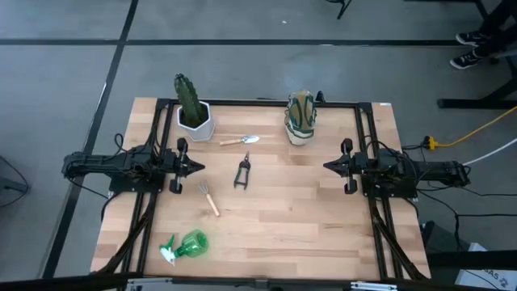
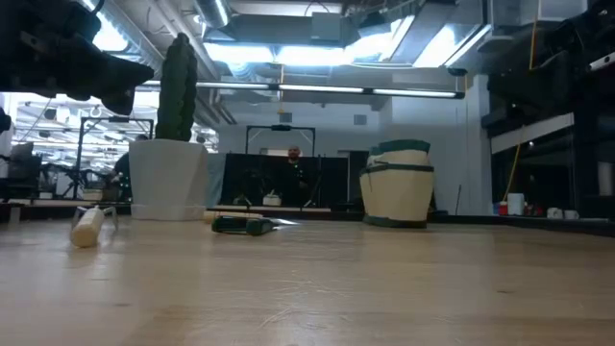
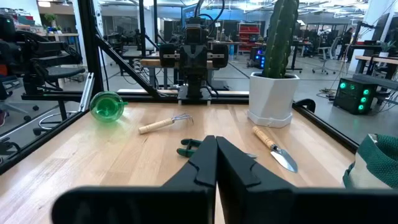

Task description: Pick & Place Garden tools in Gardening bag

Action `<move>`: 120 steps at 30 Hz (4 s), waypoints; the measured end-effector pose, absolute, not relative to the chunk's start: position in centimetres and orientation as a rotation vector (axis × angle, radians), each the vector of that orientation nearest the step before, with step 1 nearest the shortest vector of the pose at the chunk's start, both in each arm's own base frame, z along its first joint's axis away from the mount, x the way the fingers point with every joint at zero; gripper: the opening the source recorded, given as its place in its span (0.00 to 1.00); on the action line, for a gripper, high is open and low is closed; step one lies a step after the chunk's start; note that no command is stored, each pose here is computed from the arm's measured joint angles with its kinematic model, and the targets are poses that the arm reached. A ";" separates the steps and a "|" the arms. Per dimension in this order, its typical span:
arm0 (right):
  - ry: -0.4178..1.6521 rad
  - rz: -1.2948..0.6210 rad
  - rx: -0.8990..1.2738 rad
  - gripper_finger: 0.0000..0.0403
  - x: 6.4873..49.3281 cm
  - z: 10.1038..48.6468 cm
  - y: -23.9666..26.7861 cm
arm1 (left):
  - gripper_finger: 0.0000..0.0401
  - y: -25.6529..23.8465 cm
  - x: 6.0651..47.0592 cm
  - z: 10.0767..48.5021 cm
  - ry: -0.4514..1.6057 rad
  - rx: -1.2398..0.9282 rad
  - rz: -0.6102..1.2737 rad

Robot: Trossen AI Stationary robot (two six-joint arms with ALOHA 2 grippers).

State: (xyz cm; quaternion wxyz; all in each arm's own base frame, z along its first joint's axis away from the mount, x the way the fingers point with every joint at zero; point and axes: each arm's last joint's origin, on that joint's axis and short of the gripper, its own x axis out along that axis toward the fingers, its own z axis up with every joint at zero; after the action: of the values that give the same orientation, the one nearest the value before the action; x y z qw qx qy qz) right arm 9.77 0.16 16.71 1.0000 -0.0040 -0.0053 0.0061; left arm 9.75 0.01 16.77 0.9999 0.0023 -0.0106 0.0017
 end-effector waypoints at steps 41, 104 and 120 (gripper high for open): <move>-0.349 -0.069 -0.055 0.02 9.2 19.9 0.0 | 0.03 0.0 9.8 16.8 -0.021 0.005 0.003; 0.616 -0.014 -0.503 0.02 35.3 25.3 -6.1 | 0.03 0.0 9.7 16.8 -0.021 0.005 0.007; 0.708 -0.031 -0.520 0.02 36.7 21.8 -8.4 | 0.03 0.0 9.8 16.8 -0.021 0.005 0.007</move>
State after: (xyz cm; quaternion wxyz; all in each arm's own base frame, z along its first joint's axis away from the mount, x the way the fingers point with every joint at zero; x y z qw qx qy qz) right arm 36.67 -8.39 21.77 0.9050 -0.2517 0.3426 -0.0148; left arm 9.75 0.02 16.76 0.9999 0.0024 -0.0105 0.0034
